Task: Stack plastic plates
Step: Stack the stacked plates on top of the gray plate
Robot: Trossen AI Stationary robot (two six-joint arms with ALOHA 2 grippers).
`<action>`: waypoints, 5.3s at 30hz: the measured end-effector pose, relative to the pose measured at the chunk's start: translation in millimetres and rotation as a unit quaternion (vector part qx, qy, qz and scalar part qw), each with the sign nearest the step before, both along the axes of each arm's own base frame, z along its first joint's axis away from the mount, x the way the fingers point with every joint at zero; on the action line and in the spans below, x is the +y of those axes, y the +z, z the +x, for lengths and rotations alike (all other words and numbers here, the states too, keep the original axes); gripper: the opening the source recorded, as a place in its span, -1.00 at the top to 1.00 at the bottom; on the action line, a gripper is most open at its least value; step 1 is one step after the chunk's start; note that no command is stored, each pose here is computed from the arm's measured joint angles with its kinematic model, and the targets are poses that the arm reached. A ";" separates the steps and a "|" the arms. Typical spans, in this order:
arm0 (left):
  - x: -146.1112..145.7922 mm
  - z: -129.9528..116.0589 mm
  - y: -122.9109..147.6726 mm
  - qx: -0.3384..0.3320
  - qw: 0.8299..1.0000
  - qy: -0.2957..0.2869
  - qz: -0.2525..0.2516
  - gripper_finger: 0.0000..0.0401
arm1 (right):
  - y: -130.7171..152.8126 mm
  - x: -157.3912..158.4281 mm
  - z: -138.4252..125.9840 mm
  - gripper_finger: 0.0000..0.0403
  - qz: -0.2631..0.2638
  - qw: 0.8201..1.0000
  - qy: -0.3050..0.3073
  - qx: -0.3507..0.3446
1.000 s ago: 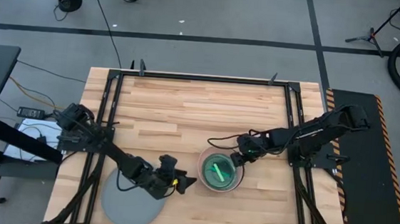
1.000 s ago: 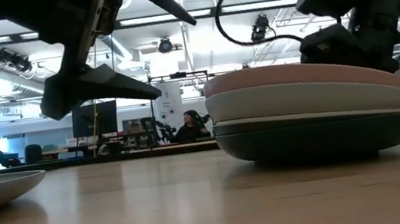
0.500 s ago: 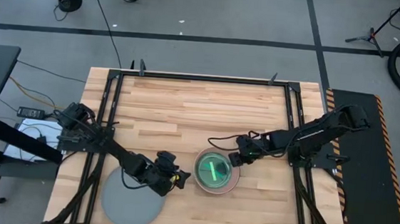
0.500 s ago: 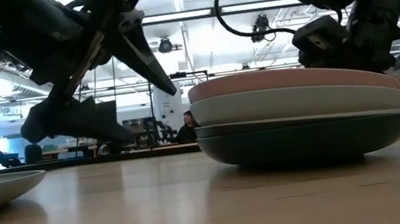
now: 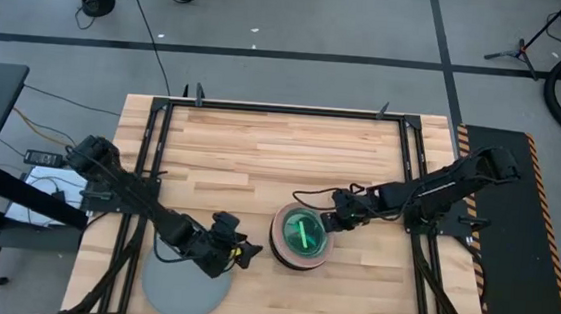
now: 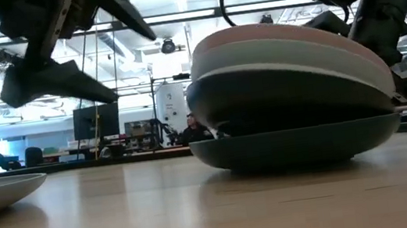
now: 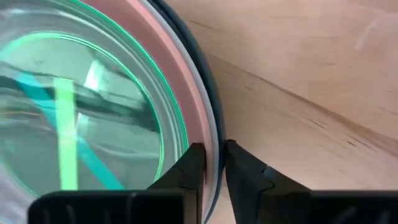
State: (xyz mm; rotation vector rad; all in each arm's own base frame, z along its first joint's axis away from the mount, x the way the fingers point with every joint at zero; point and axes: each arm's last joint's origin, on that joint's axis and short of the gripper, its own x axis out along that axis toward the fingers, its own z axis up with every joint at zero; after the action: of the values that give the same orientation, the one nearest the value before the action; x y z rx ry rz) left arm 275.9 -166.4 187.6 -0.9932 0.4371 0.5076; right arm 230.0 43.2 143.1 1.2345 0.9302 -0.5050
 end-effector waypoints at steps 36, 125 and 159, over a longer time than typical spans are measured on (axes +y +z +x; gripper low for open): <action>38.6 42.2 -18.3 -0.064 0.974 0.134 -0.172 -0.78 | 13.8 9.7 -6.7 0.55 -0.056 0.997 -0.032 -0.039; 15.5 69.7 -93.1 -0.062 0.970 0.039 -0.234 -0.56 | 29.7 33.1 -17.6 0.06 -0.081 0.996 -0.033 0.027; 26.4 75.2 -92.8 -0.057 0.969 0.019 -0.240 -0.56 | -7.7 119.2 -2.4 0.06 -0.308 0.811 0.478 0.134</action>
State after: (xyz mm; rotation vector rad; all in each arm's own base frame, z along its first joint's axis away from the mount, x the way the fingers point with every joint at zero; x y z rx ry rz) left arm 351.1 -140.0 94.8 -1.4926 0.4480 0.3811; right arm 227.6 162.4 135.4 0.0137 1.3479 -0.1217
